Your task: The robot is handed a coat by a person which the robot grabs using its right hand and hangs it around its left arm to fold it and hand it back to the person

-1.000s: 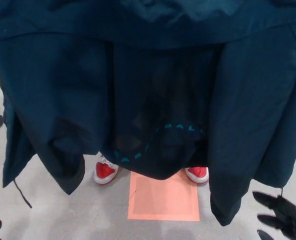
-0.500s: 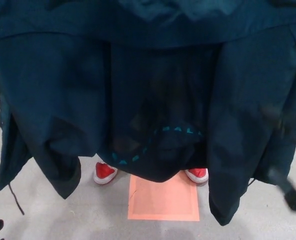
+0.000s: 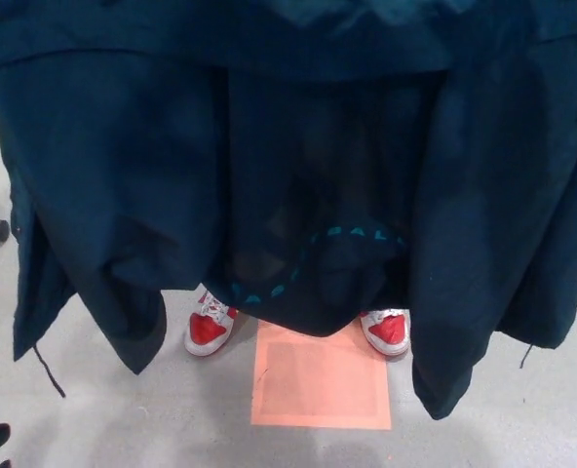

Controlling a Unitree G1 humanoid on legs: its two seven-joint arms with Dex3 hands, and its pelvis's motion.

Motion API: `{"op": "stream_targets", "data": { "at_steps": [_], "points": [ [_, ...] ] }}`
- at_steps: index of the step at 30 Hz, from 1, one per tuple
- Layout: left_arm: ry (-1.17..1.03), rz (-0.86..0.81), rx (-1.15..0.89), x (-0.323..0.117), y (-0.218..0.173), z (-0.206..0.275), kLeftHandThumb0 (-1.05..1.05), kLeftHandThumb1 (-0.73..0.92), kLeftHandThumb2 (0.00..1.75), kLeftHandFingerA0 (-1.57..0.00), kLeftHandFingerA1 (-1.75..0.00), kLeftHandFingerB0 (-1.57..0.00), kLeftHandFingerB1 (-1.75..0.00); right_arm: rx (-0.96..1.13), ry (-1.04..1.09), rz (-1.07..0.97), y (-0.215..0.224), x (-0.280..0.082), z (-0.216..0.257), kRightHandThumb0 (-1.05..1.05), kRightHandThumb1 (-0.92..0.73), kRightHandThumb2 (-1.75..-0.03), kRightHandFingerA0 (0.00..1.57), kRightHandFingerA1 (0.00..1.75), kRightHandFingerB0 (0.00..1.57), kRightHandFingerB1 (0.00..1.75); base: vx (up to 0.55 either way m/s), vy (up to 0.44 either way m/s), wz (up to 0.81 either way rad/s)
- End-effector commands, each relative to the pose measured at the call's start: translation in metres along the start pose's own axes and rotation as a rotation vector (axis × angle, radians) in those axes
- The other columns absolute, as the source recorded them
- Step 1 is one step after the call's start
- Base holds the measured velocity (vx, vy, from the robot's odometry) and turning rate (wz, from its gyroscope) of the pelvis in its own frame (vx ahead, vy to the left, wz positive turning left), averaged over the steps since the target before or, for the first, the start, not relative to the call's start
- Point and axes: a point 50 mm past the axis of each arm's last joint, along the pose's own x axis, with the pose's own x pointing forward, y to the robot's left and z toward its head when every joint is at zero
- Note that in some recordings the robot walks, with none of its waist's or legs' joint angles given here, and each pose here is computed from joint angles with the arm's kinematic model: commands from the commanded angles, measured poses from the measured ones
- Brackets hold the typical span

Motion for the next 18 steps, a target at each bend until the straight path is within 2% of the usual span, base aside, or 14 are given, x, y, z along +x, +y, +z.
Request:
{"op": "stream_targets", "data": {
  "at_steps": [1, 2, 7, 18],
  "points": [
    [-0.074, -0.013, 0.047, 0.001, 0.005, 0.014, -0.59, 0.92, 0.67, -0.19, -0.33, -0.17, -0.31, -0.063, 0.021, 0.276, -0.015, 0.059, 0.020, -0.86, -0.76, -1.09, 0.00, 0.15, 0.00, 0.15, 0.00, 0.000, 0.00],
    [-0.074, -0.016, 0.034, 0.001, 0.004, 0.014, -0.32, 0.66, 1.16, 0.00, -0.48, 0.00, -0.48, -0.066, 0.061, 0.310, -0.013, 0.066, 0.011, -0.88, -0.77, -1.10, 0.00, 0.14, 0.00, 0.14, 0.00, 0.000, 0.00],
    [-0.071, -0.018, 0.052, 0.001, 0.006, 0.014, -0.33, 0.64, 1.15, 0.00, -0.48, 0.00, -0.47, -0.101, 0.286, 0.487, -0.003, 0.093, -0.036, -0.86, -0.78, -1.09, 0.00, 0.17, 0.00, 0.14, 0.00, 0.000, 0.00],
    [-0.066, 0.001, 0.018, -0.002, 0.007, 0.008, -0.33, 0.62, 1.14, 0.00, -0.48, 0.00, -0.47, -0.072, 0.601, 0.799, 0.036, 0.106, -0.103, -0.88, -0.63, -1.01, 0.00, 0.14, 0.00, 0.12, 0.00, 0.000, 0.00]
  ]
}}
